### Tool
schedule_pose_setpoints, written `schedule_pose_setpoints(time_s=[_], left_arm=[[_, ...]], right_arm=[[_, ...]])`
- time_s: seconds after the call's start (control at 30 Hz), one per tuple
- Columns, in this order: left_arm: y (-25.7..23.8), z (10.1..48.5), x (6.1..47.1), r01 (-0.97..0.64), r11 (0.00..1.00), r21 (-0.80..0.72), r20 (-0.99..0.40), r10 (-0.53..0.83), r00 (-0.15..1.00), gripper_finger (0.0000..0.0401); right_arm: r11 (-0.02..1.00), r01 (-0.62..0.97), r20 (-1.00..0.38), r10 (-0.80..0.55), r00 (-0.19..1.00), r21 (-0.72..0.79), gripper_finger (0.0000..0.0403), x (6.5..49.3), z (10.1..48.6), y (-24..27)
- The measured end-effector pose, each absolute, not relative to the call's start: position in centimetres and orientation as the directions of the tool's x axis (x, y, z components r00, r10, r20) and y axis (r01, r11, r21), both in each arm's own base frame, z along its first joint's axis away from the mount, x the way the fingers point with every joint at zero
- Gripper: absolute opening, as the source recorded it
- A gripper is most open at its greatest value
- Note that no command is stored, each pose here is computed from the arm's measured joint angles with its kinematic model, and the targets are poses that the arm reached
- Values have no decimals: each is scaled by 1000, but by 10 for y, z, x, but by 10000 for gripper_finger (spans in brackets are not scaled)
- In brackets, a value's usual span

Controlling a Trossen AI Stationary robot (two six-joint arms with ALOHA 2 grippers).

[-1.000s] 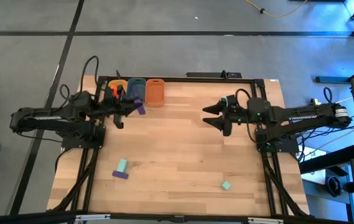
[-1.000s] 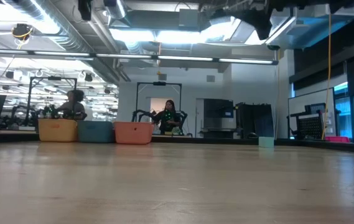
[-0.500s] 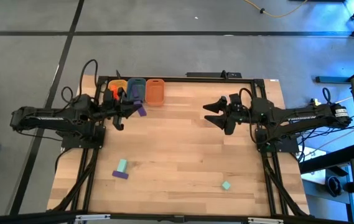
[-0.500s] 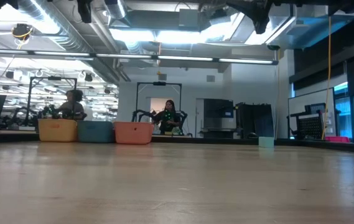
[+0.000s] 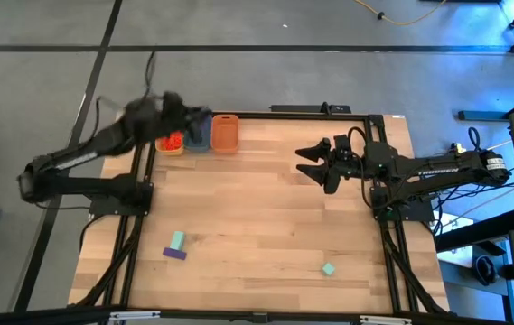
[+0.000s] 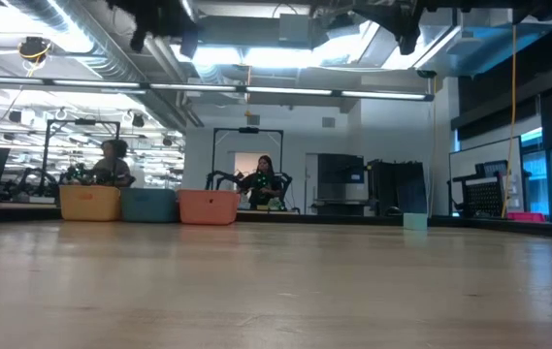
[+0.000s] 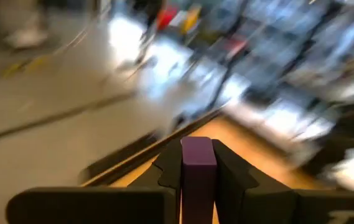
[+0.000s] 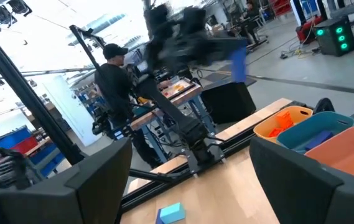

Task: Sort & place blocks by color
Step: Put the right violet block into the blue bin

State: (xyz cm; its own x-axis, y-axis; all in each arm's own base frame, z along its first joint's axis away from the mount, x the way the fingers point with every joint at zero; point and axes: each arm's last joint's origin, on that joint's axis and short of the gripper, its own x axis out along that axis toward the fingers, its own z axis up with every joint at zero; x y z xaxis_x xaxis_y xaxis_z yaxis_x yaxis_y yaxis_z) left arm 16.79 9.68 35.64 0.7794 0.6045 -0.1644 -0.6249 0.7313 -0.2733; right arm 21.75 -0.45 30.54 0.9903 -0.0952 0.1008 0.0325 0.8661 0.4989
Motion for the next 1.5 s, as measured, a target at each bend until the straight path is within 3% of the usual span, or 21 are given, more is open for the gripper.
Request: schedule_pose_setpoints(time_s=[0.13,0.27,0.47,0.73,0.97,1.5], left_arm=[[160,342,164,-770,591,-239,-425,650,630,44],[218,296,161,-841,455,-293,-614,585,530,44],[262,228,176,-889,321,-325,-763,467,448,44],[266,202,190,-927,239,-291,-812,451,371,44],[249,197,197,-980,186,-76,-854,495,160,44],[241,175,200,-990,45,-136,-883,446,142,50]], right_arm=[[865,34,98,-95,991,501,327,218,305,-5],[863,33,98,-96,991,504,327,218,305,-5],[838,31,91,-96,991,545,327,218,305,-5],[839,37,82,-97,992,542,327,218,304,-5],[845,43,81,-101,992,533,327,218,304,-5],[847,64,82,-125,989,528,327,218,304,-6]])
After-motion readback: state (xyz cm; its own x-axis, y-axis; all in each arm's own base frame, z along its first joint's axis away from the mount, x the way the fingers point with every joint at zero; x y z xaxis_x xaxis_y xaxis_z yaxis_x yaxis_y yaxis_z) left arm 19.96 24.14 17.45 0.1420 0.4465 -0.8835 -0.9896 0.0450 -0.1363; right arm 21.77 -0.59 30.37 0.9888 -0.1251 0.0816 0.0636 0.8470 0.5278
